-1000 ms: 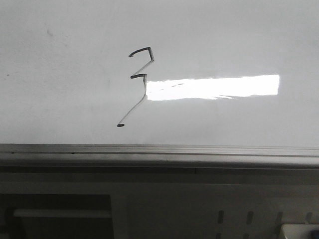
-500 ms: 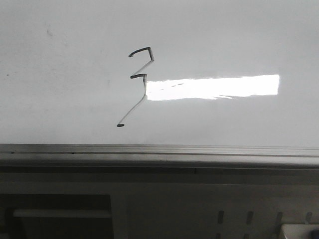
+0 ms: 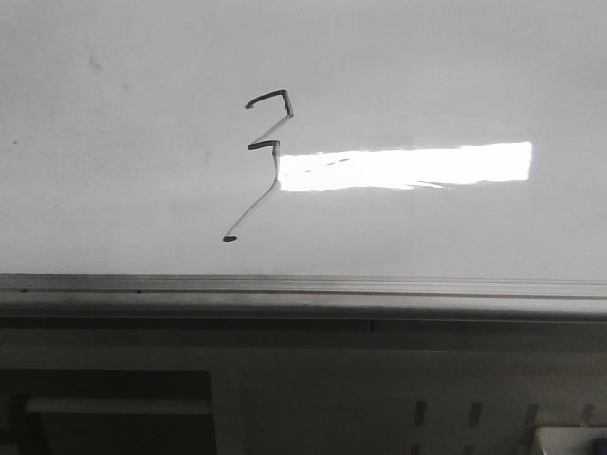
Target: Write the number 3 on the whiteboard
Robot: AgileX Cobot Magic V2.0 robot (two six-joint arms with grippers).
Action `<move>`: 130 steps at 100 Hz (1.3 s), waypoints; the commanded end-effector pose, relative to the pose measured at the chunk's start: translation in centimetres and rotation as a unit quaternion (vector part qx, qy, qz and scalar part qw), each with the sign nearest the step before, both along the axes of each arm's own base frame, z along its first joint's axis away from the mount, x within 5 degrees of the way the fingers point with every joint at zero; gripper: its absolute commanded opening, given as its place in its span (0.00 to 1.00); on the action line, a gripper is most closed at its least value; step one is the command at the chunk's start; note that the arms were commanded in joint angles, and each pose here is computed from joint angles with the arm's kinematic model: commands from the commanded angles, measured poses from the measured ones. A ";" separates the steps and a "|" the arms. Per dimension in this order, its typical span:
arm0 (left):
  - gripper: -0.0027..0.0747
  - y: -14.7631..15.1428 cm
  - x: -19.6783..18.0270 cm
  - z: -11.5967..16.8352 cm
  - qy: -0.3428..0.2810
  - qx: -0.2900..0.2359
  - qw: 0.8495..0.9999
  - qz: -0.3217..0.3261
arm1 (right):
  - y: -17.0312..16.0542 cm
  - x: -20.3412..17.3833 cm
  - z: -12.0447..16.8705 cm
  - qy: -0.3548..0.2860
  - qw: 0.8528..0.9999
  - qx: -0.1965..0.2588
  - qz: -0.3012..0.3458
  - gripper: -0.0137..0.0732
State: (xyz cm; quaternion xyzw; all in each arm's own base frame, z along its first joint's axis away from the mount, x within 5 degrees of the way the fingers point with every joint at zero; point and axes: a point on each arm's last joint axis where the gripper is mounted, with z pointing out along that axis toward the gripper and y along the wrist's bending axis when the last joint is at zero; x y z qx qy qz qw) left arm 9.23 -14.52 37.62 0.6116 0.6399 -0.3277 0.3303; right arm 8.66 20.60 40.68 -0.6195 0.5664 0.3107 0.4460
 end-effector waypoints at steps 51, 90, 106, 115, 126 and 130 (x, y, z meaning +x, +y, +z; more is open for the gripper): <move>0.01 -0.1 2.6 1.1 -0.004 -0.100 0.978 0.181 | -6.7 -0.4 6.4 -0.072 0.974 0.177 -0.124 0.61; 0.01 1.5 5.9 -5.5 0.048 -0.190 0.886 0.420 | -10.9 -0.7 4.3 -0.065 0.960 0.161 -0.220 0.09; 0.01 2.0 6.6 -7.6 0.067 -0.201 0.856 0.472 | -11.2 -0.1 1.5 -0.044 0.957 0.142 -0.250 0.09; 0.01 1.9 6.9 -8.2 0.068 -0.192 0.854 0.479 | -11.0 0.6 0.0 -0.036 0.953 0.141 -0.267 0.09; 0.01 1.7 7.5 -8.7 0.066 -0.184 0.850 0.489 | -11.0 1.2 -1.3 -0.025 0.946 0.149 -0.288 0.08; 0.01 1.7 7.8 -8.8 0.061 -0.184 0.846 0.496 | -10.9 1.3 -1.6 -0.019 0.944 0.153 -0.292 0.08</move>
